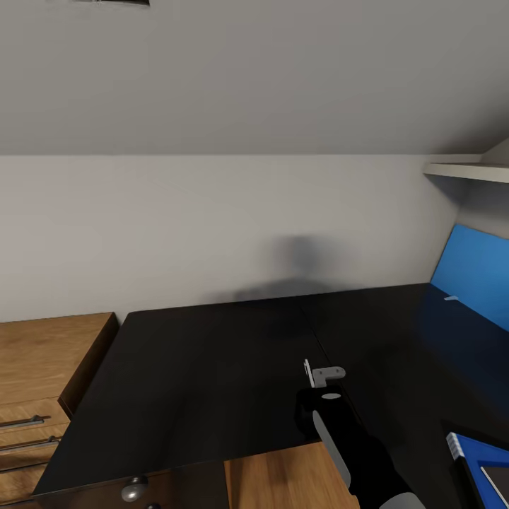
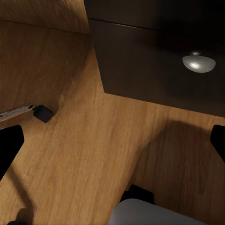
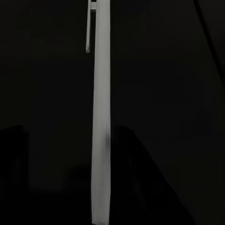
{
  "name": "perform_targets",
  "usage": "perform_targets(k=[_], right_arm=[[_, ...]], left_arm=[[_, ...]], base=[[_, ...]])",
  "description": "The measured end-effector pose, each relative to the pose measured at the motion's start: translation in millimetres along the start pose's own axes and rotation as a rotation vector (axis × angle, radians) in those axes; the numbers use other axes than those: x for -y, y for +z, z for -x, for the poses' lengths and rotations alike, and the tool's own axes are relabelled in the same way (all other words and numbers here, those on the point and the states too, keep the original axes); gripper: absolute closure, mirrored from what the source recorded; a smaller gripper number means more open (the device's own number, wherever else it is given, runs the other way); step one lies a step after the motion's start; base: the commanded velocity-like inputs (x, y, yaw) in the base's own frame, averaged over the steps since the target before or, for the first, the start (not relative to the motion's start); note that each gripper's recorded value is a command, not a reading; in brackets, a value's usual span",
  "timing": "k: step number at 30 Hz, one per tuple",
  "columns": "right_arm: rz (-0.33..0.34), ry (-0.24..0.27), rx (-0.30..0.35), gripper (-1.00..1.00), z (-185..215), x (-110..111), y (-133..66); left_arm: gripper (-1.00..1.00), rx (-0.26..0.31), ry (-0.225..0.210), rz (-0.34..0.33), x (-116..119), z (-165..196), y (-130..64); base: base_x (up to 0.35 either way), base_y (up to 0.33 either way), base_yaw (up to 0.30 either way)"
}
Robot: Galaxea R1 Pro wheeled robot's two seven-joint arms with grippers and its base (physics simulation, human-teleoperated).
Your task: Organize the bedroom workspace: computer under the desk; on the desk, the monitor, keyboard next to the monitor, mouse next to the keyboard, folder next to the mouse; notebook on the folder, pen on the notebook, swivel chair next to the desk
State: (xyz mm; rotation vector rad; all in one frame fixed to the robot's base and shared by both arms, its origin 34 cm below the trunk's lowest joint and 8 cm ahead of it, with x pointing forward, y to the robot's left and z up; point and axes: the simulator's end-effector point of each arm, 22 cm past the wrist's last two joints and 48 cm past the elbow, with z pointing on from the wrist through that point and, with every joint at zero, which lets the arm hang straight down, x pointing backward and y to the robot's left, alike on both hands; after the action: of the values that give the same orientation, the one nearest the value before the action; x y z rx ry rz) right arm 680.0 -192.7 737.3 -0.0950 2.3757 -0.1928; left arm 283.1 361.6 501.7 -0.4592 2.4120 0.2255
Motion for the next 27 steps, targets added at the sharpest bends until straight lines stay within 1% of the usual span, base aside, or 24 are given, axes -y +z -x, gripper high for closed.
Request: perform_targets(k=[2,27], right_arm=[[-0.001,-0.003,-0.008,1.00,-1.3,0.6,-0.9],[-0.001,-0.003,-0.010,1.00,-1.5,0.6,-1.0]], left_arm=[[-1.00,0.000,0.000,0.001,-0.2,2.2,-2.5],[-1.00,0.000,0.000,0.001,-0.3,2.2,-2.5]], base=[[0.000,0.000,0.000],[0.000,0.000,0.000]])
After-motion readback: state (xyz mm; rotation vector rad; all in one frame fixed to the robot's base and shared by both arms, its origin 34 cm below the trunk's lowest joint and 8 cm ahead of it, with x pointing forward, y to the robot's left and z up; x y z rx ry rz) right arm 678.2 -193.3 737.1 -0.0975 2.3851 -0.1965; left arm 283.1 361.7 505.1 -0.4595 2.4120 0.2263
